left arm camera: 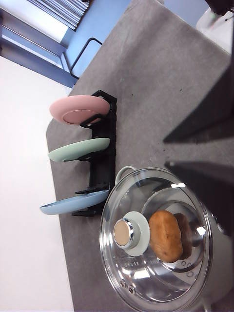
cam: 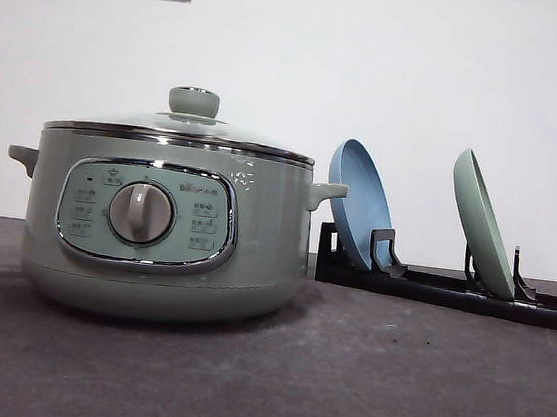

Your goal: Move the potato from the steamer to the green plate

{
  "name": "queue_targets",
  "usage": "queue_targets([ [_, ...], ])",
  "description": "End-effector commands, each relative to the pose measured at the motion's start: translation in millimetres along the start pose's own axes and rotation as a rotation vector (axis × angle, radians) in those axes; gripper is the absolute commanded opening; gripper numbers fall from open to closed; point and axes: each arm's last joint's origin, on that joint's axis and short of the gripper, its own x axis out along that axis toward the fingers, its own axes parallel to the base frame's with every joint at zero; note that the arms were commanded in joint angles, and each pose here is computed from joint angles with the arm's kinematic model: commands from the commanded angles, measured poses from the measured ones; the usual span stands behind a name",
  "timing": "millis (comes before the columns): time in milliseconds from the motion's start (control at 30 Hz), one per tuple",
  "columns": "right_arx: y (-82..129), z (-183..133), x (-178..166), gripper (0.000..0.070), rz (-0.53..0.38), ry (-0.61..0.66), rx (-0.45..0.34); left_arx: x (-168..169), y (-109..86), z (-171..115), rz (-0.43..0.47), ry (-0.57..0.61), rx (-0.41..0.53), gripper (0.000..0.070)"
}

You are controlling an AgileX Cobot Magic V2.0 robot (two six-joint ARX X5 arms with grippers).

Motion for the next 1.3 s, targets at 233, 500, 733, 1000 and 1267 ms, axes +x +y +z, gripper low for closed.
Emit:
queue_targets([
  [233,0,5,-2,0.0700,-0.072,-0.021,0.018,15,4.9,6,-0.002,0.039,0.002,0.0691],
  [500,1,5,-1,0.0700,-0.059,-0.018,0.018,25,8.4,8,0.000,0.058,-0.006,0.0700],
  [733,-12,12,20,0.0700,-0.063,0.047,0.114,29,9.7,8,0.001,0.071,-0.010,0.0700],
  [1000,-48,28,78,0.0692,-0.074,0.147,0.243,28,9.4,7,0.001,0.071,-0.005,0.0700],
  [1267,-92,48,142,0.0691,-0.154,0.171,0.293,28,9.7,5,0.002,0.094,-0.004,0.0700],
])
